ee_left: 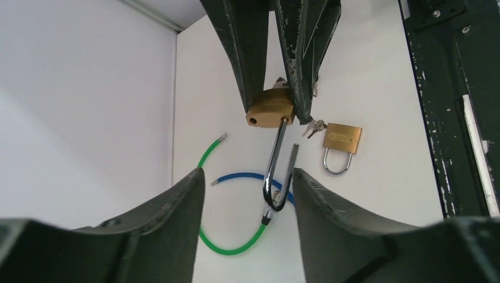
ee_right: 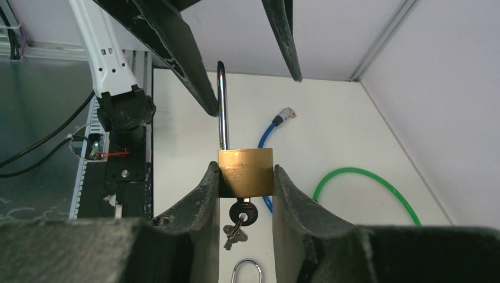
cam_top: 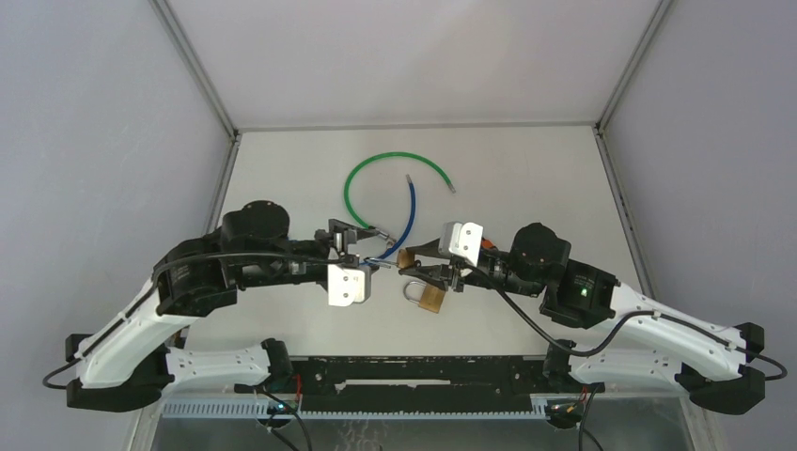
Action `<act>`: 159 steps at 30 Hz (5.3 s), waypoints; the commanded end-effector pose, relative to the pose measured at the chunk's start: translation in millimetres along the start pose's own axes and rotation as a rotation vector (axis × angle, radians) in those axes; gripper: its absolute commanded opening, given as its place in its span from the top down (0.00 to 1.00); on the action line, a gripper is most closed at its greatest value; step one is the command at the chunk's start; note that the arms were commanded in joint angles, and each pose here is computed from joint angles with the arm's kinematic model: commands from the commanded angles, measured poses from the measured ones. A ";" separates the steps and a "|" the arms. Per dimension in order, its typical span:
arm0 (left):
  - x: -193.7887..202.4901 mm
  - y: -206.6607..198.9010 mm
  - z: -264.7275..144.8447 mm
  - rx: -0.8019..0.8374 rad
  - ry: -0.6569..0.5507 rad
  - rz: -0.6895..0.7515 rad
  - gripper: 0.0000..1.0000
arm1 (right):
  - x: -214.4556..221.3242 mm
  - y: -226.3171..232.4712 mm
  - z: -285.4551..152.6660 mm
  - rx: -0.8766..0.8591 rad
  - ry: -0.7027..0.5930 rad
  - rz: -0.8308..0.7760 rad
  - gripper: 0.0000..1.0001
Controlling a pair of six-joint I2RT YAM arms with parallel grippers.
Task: Lock with the key
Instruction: Lock the lock.
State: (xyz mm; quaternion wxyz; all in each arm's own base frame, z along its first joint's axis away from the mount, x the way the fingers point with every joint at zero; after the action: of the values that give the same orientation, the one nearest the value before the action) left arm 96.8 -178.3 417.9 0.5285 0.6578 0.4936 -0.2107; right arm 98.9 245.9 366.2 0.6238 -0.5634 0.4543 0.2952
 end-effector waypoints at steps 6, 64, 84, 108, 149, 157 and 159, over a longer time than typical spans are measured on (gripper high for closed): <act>0.0 -7.6 6.8 0.056 0.001 -0.054 0.75 | -24.5 -5.7 -7.1 0.017 -0.079 0.007 1.00; -49.8 -14.9 4.0 0.077 -0.290 -0.659 1.00 | -31.3 -11.3 -22.8 -0.235 -0.452 0.372 1.00; -43.6 -22.8 10.3 0.108 -0.315 -0.753 0.59 | -41.1 -16.3 -47.0 -0.251 -0.467 0.301 1.00; -59.8 -24.1 35.3 0.216 -0.374 -0.882 1.00 | -37.0 -19.2 -37.4 -0.112 -0.445 0.273 1.00; -52.2 7.4 63.5 0.000 -0.231 -0.594 1.00 | -33.1 -24.9 -55.9 -0.159 -0.317 0.253 1.00; -42.8 18.7 29.8 -0.088 -0.199 -0.411 1.00 | -13.9 -15.8 -77.4 -0.170 -0.216 0.179 0.03; -37.3 16.2 25.7 -0.095 -0.190 -0.387 1.00 | -5.6 -15.6 -83.4 -0.152 -0.170 0.169 0.01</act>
State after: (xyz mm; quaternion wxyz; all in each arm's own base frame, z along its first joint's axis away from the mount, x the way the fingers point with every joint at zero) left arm 99.1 -239.4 433.8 0.5038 0.4857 0.5980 -0.3908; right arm 99.7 178.0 383.3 0.5873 -0.5095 0.4341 0.4550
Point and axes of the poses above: each gripper's point midway between its finger pads, its own z axis out along the fingers, its own y axis along the line the jaws close on, x = y × z, the point moved 7 cm from there along -z, back along the fingers, and after that the axes turned 11 degrees about -z, right-handed, at the moved point
